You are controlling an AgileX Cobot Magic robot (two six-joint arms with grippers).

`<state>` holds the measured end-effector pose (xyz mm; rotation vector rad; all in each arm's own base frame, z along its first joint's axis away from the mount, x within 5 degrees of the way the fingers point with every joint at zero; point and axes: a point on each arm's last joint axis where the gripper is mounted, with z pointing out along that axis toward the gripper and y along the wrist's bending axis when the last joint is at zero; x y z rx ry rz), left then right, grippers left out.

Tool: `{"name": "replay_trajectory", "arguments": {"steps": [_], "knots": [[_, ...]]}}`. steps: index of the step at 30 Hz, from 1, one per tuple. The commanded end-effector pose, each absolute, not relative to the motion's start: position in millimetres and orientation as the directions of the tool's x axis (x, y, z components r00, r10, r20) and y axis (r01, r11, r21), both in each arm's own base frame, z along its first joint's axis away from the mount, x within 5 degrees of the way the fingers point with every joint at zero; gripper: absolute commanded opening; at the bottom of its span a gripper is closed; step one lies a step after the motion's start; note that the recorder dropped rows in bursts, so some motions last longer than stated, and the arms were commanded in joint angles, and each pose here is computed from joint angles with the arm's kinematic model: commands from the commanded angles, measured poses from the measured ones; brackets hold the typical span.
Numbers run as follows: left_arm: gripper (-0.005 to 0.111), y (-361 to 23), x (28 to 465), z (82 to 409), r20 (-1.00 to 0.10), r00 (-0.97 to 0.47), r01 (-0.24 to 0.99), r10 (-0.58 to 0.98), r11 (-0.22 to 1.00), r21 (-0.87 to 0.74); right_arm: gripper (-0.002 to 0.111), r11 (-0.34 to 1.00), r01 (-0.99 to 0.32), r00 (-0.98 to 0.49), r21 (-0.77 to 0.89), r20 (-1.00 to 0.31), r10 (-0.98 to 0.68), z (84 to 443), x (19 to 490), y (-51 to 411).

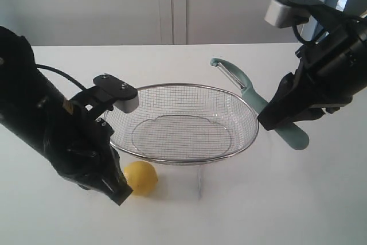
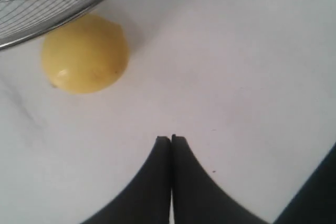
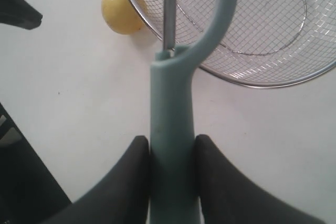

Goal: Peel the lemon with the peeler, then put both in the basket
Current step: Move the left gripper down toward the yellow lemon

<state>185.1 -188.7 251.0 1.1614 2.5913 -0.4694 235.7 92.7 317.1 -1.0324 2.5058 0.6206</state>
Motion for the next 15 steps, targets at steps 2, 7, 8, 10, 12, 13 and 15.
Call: {"name": "replay_trajectory", "arguments": {"steps": [2,7,8,10,12,13,15], "knots": [[0.000,-176.2,192.7,249.2,-0.293,-0.803,0.564,0.518,0.821,-0.094,0.000,0.632,-0.733,-0.658,0.251,-0.493,-0.568,318.7,234.9,93.0],[0.000,-176.0,193.3,249.2,-0.294,-0.817,0.541,0.496,0.835,-0.096,0.000,0.632,-0.733,-0.658,0.251,-0.493,-0.568,318.7,234.9,93.0],[0.002,-176.7,193.4,249.5,-0.299,-0.819,0.538,0.490,0.836,-0.104,0.000,0.632,-0.733,-0.658,0.251,-0.493,-0.568,318.7,234.9,93.0],[0.008,-177.7,194.6,250.0,-0.314,-0.822,0.529,0.476,0.841,-0.110,0.000,0.632,-0.733,-0.658,0.251,-0.493,-0.568,318.7,234.9,93.0],[0.017,-179.5,196.9,250.5,-0.348,-0.813,0.530,0.466,0.840,-0.115,0.000,0.632,-0.733,-0.658,0.251,-0.493,-0.568,318.7,234.9,93.0],[0.021,-180.0,198.1,250.7,-0.363,-0.807,0.533,0.465,0.839,-0.112,0.000,0.632,-0.733,-0.658,0.251,-0.493,-0.568,318.7,234.9,93.0],[0.031,-181.1,199.7,251.5,-0.385,-0.801,0.535,0.459,0.837,-0.113,0.000,0.632,-0.733,-0.658,0.251,-0.493,-0.568,318.7,234.9,93.0]]}}
